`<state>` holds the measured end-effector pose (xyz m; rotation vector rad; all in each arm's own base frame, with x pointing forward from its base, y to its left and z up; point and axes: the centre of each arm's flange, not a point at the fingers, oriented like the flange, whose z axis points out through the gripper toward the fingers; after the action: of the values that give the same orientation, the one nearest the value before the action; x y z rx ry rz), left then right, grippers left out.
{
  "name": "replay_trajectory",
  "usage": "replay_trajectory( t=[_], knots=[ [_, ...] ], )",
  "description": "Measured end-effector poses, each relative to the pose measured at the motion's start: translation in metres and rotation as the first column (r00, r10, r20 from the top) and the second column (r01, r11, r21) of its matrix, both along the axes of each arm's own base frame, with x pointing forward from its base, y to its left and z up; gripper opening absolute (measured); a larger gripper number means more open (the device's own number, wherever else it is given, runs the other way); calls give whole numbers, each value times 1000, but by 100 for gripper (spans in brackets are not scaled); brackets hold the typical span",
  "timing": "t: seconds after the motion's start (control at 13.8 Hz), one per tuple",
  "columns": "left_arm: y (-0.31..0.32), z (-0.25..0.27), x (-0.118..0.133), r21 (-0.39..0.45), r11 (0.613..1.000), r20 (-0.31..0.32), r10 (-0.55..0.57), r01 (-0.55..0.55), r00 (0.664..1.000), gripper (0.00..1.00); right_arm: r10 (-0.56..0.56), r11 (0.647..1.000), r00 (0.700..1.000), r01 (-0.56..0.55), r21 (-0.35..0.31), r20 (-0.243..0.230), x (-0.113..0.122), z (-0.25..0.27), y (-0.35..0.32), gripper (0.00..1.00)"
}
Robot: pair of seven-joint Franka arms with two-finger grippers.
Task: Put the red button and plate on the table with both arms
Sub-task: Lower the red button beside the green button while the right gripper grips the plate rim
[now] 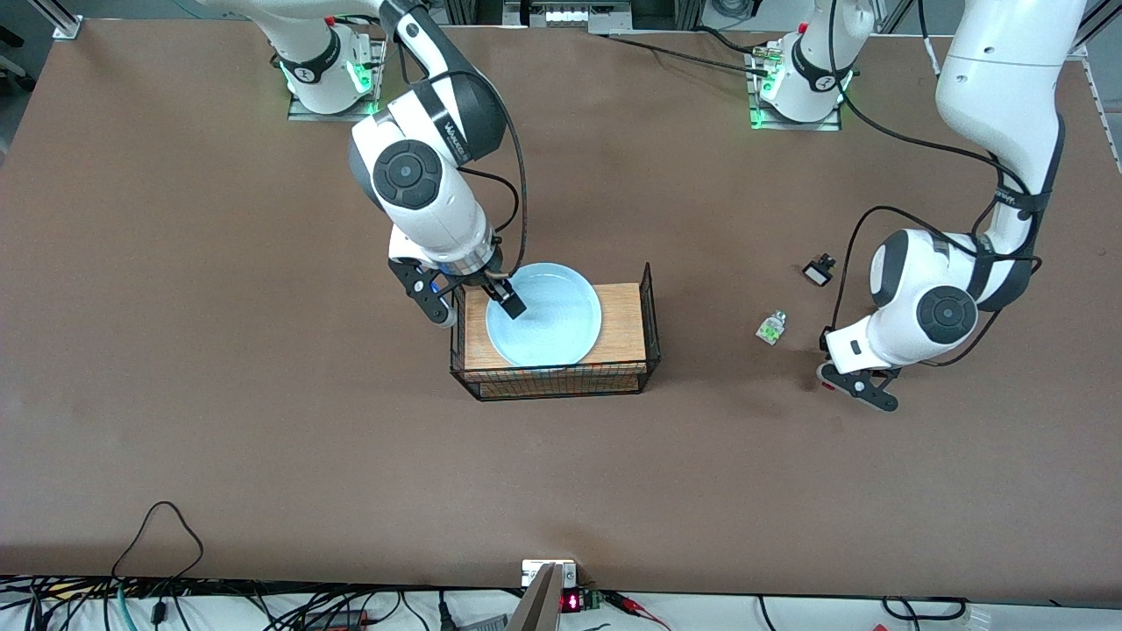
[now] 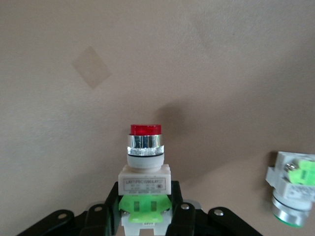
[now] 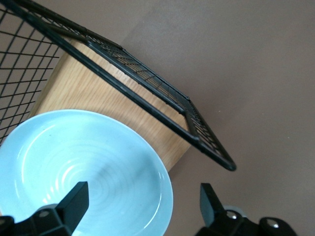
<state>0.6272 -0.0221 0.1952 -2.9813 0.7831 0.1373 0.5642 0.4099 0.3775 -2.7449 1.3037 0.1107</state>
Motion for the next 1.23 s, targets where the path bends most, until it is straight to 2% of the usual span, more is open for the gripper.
replay_trajectory(
  t=[0.22,0.29,0.51,0.72,1.01,1.23],
  knots=[
    [-1,-13,-5,-7,1000,13,-4,4,1000,42,-12,1000,1000,12,-4,-4,1,-3,-1,100],
    [-1,-13,-5,-7,1000,14,-4,4,1000,46,-13,1000,1000,13,-6,-7,1,-6,-1,100],
    [-2,-2,-2,-7,1000,27,-5,5,1000,74,-16,1000,1000,16,2,7,3,-11,2,98],
    [-8,48,6,6,1000,-9,-6,6,1000,100,-18,1000,1000,18,2,7,4,-14,2,96],
    [-21,157,16,29,1000,-86,8,-6,996,100,-19,1000,1000,19,0,6,5,-23,3,96],
    [-19,235,16,15,996,-157,94,-93,983,100,-20,1000,1000,20,2,10,6,-24,4,93]
  ],
)
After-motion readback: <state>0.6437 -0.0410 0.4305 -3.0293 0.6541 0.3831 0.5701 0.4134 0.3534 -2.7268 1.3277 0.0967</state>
